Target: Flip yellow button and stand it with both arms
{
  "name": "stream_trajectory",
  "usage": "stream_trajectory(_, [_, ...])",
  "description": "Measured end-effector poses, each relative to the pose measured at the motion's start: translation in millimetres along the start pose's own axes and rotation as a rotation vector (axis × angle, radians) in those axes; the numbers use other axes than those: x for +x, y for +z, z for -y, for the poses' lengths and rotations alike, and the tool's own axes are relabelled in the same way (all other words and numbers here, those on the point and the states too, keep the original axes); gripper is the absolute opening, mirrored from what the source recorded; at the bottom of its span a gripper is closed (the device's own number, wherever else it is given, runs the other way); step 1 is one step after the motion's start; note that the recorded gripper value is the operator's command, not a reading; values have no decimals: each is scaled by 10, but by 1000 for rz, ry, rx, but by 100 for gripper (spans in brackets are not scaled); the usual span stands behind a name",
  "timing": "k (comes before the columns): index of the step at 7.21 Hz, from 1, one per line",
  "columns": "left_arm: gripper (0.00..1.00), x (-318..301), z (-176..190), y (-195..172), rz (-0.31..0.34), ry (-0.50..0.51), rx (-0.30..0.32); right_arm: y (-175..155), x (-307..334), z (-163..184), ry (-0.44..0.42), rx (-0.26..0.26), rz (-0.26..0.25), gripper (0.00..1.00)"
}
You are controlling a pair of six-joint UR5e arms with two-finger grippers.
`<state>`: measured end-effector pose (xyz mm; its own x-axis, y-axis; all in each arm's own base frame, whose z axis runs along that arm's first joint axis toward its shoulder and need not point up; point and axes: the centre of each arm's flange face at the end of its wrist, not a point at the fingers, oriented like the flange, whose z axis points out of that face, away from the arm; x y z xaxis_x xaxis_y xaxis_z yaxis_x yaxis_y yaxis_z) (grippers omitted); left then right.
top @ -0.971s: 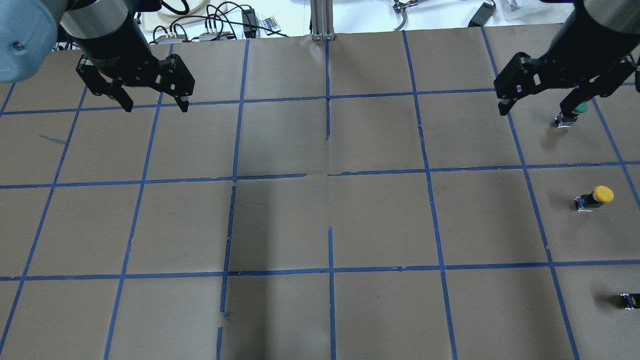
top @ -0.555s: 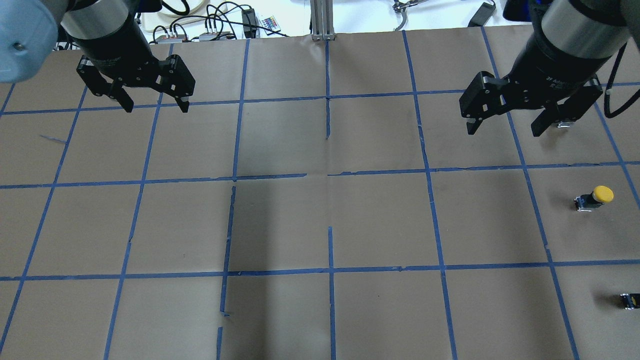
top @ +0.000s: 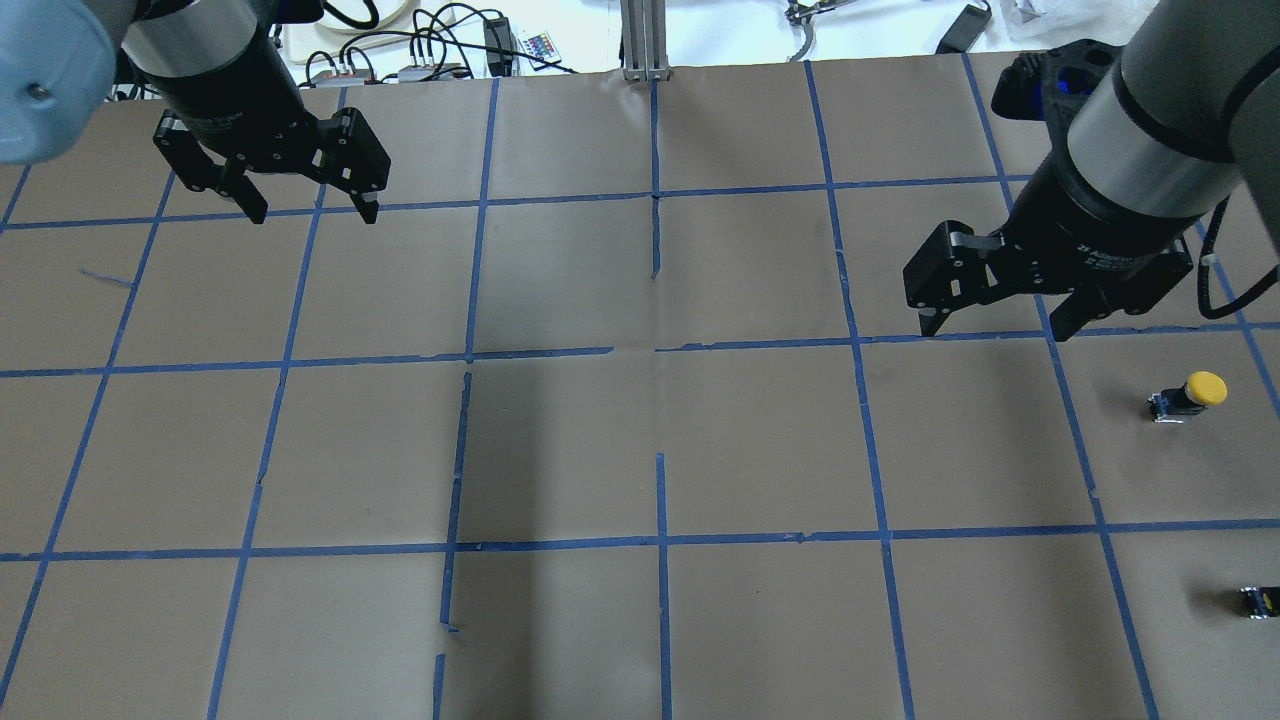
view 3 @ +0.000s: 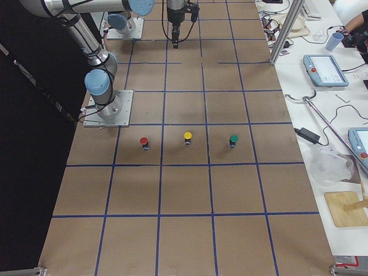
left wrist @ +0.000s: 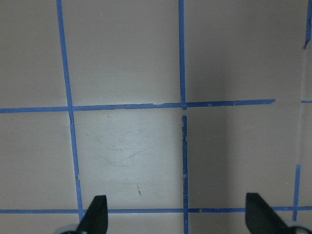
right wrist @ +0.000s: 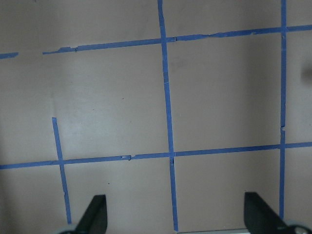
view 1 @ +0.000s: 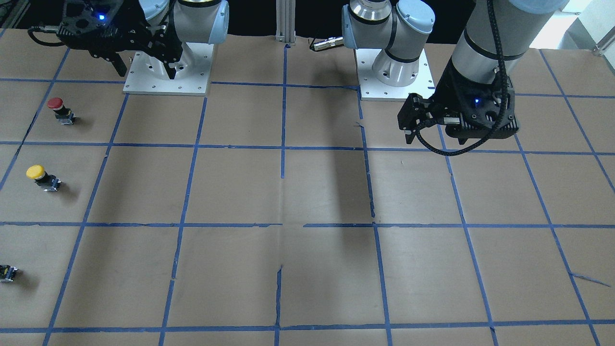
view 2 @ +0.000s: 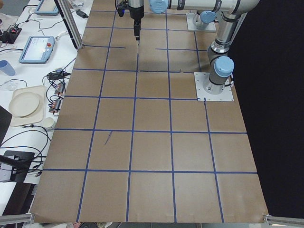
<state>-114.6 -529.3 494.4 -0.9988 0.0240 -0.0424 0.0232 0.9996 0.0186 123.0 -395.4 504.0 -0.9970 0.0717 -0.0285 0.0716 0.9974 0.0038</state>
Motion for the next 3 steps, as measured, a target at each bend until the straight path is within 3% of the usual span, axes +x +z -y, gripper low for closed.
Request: stream_trajectory(3, [100, 0, 2, -3, 0, 1, 0, -14, 13, 15, 2, 3, -2, 100])
